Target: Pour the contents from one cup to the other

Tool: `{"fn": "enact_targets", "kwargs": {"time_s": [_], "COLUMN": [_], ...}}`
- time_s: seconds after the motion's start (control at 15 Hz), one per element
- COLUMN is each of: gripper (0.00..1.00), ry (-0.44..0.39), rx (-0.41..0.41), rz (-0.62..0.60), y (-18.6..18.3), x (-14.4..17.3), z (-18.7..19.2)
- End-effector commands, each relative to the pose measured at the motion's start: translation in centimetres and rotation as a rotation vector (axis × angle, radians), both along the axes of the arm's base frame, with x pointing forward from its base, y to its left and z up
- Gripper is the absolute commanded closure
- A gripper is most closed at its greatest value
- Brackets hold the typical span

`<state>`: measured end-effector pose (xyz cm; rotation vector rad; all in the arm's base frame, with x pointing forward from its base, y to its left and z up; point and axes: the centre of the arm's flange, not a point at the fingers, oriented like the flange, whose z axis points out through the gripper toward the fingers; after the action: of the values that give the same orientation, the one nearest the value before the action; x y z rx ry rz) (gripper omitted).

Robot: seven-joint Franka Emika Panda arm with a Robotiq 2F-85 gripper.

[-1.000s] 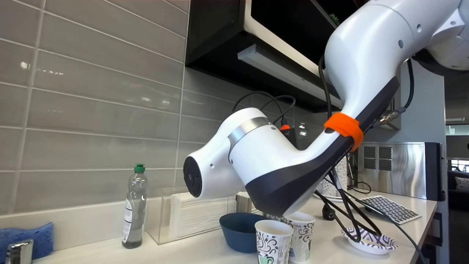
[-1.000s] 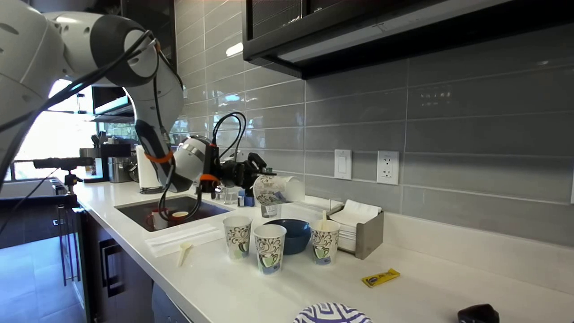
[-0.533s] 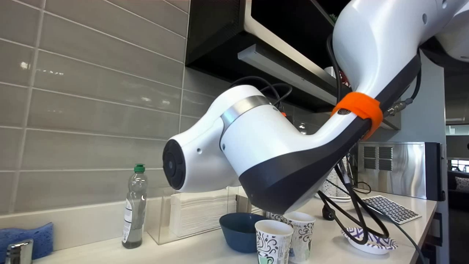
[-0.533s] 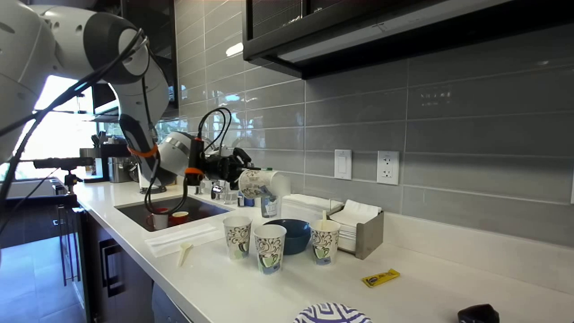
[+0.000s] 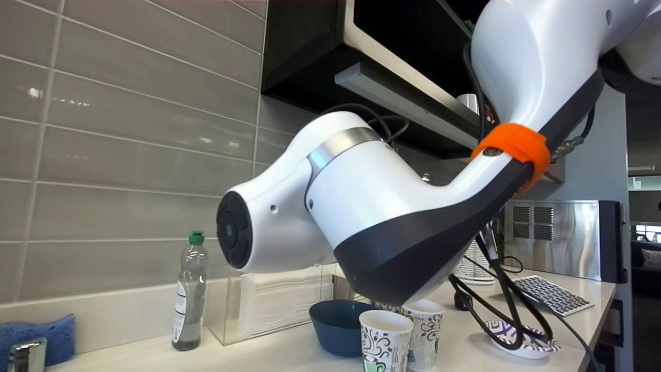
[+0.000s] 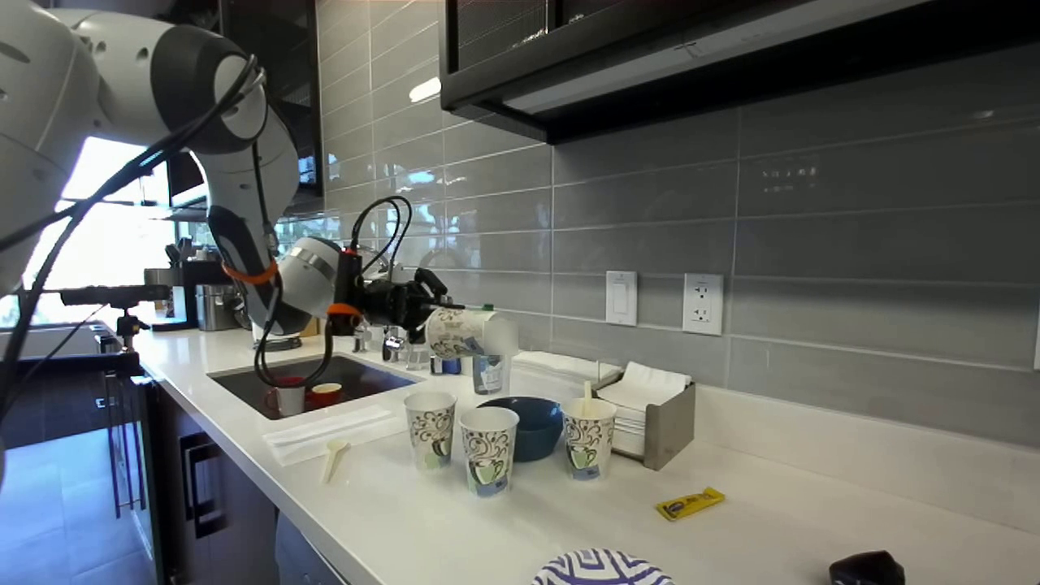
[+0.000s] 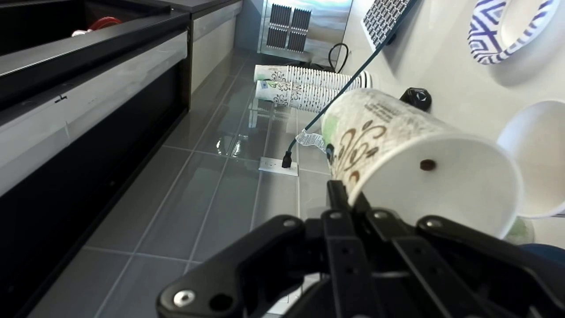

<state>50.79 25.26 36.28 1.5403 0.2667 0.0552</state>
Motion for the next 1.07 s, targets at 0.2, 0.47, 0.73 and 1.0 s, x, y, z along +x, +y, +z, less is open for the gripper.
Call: {"fn": "enact_targets", "kwargs": {"time_s": [0.2, 0.47, 0.73, 1.0], "gripper": [0.99, 0.99, 0.99, 0.99], "ry": [0.04, 0.054, 0.092, 0.135], "rx": [0.008, -0.002, -0.029, -0.059], "rz": [-0.002, 0.0, -0.014, -0.043], "y": [1.3, 2.7, 4.2, 4.7], "x": [0.2, 0.3, 0.7, 1.4], "z": [-0.6, -1.0, -1.5, -2.6]}}
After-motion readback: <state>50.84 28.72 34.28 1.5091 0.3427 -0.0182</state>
